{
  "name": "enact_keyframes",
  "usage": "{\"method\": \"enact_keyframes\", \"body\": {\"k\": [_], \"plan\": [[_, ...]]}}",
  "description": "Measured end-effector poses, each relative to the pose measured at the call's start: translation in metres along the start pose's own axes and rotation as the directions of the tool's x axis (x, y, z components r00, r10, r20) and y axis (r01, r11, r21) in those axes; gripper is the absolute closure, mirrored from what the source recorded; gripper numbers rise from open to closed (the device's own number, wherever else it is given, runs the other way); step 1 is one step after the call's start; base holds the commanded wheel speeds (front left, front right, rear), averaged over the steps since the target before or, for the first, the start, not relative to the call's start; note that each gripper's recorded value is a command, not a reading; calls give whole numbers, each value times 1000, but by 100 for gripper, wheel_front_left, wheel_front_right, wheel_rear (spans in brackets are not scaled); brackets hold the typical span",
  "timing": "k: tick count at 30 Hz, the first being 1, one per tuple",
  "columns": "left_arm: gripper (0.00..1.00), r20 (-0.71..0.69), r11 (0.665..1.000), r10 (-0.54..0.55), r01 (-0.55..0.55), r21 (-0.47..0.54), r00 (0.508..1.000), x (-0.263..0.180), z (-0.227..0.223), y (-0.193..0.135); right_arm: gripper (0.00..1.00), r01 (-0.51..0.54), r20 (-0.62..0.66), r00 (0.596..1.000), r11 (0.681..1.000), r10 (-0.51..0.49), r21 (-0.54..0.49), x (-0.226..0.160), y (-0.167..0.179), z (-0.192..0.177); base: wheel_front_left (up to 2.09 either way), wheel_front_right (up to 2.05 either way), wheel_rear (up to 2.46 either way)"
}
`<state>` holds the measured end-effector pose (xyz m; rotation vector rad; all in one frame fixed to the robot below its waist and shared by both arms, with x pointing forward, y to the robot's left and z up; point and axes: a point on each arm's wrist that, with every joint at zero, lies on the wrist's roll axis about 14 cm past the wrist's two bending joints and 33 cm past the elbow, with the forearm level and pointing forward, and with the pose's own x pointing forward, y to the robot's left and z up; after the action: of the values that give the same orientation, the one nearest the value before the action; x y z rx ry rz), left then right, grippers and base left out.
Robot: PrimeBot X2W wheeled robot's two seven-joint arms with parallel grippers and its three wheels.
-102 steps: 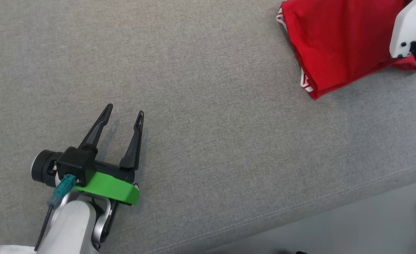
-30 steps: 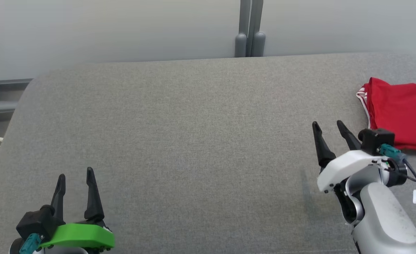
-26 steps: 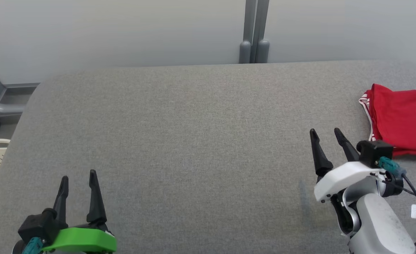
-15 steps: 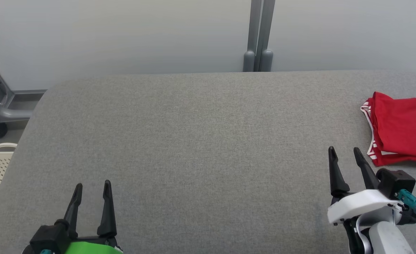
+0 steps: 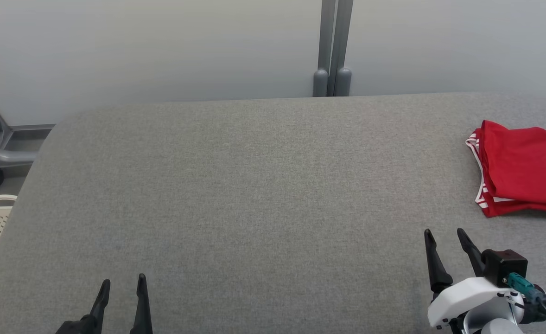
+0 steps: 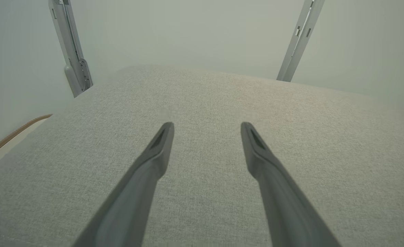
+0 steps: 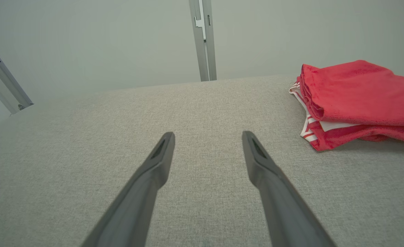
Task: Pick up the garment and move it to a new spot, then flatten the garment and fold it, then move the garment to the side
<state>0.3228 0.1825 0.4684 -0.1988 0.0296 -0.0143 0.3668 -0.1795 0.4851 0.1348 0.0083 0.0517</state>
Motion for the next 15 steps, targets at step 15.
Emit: {"method": "enact_keyframes", "body": {"k": [15], "plan": [[0, -21, 1000, 18, -18, -3, 1000, 2, -7, 4, 0, -10, -31, 999, 1000, 10, 6, -3, 4, -6, 0, 0, 0]]}}
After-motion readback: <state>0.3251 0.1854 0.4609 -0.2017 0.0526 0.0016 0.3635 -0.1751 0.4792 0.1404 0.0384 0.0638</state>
